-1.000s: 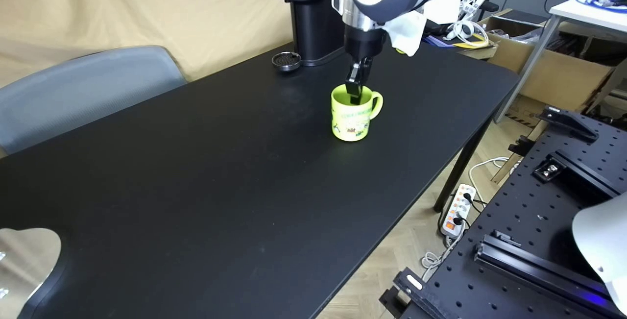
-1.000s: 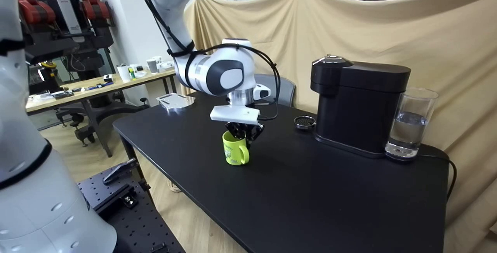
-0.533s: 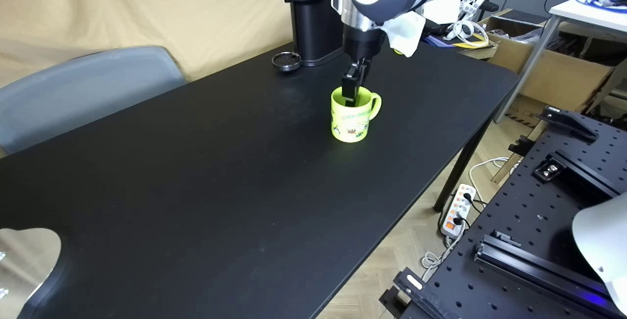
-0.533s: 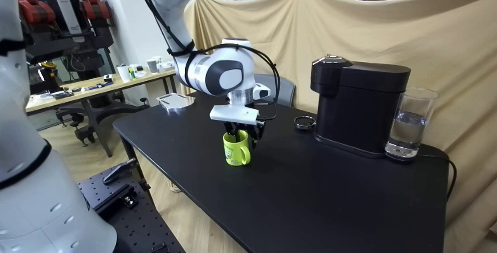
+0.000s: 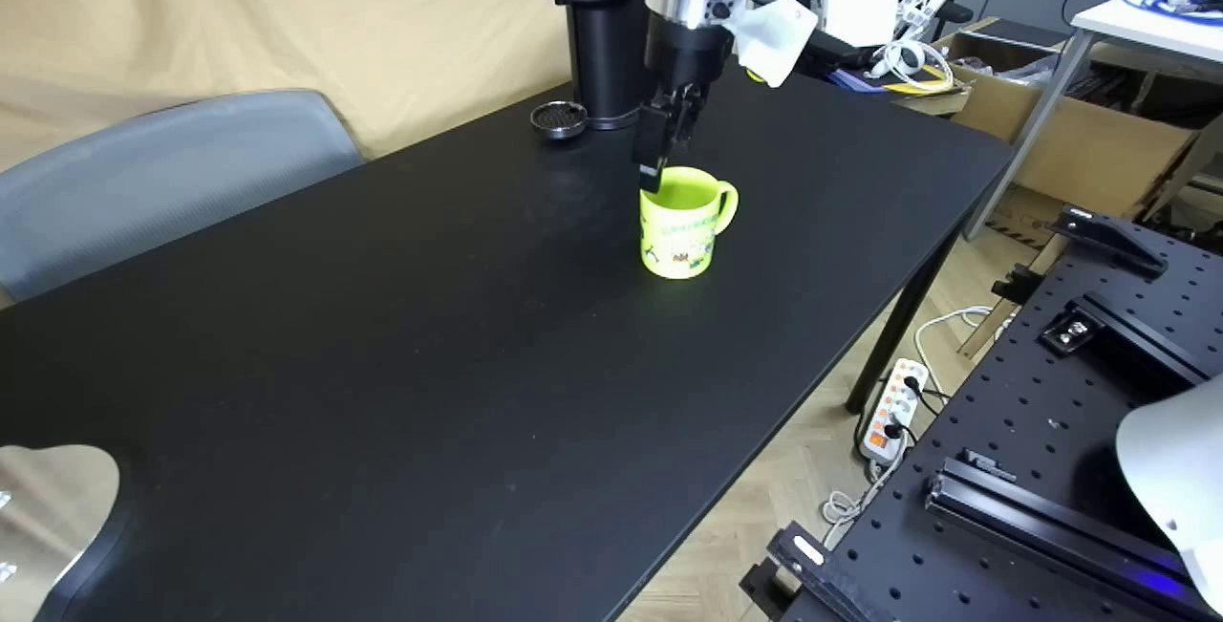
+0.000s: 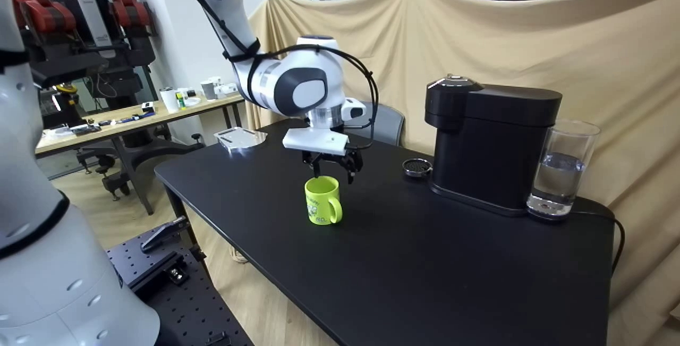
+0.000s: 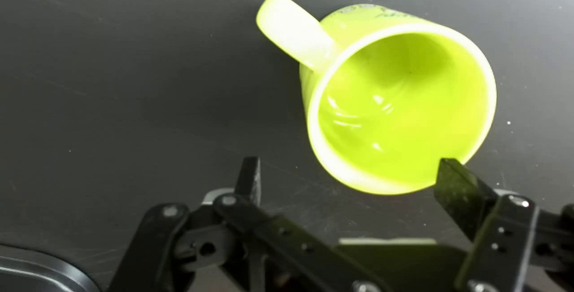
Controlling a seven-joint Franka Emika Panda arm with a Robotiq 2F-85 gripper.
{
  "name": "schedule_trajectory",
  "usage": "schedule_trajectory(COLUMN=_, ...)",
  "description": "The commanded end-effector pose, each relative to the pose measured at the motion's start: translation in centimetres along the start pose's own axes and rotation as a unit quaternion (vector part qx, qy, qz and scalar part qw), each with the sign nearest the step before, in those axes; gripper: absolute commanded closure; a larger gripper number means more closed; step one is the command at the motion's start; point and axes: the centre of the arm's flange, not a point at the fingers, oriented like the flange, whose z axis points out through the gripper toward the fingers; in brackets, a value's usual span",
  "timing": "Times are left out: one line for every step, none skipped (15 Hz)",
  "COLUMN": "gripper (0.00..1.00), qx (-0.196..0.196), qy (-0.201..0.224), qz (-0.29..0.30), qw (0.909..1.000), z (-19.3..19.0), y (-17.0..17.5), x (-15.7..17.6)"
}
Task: Pick up the cup from the table and slightly move it to the right.
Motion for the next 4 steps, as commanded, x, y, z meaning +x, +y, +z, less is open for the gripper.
schedule_trajectory(gripper=0.00, qx=-0.001, qy=0.001, qz=0.017, qw=0.9999, z=-3.0, y=-0.6, x=0.7)
schedule_trajectory(gripper=0.00, qx=-0.001, qy=-0.001, qz=0.018, qw=0.9998, z=-3.6, y=-0.7, x=1.0)
schedule_trajectory(gripper=0.00, qx=-0.001, qy=-0.001, qz=0.017, qw=0.9999, z=-4.1, y=-0.7, x=1.2)
schedule_trajectory(gripper=0.00, qx=-0.001, qy=-0.001, qz=0.018, qw=0.9998, z=-4.7, y=-0.8, x=1.4)
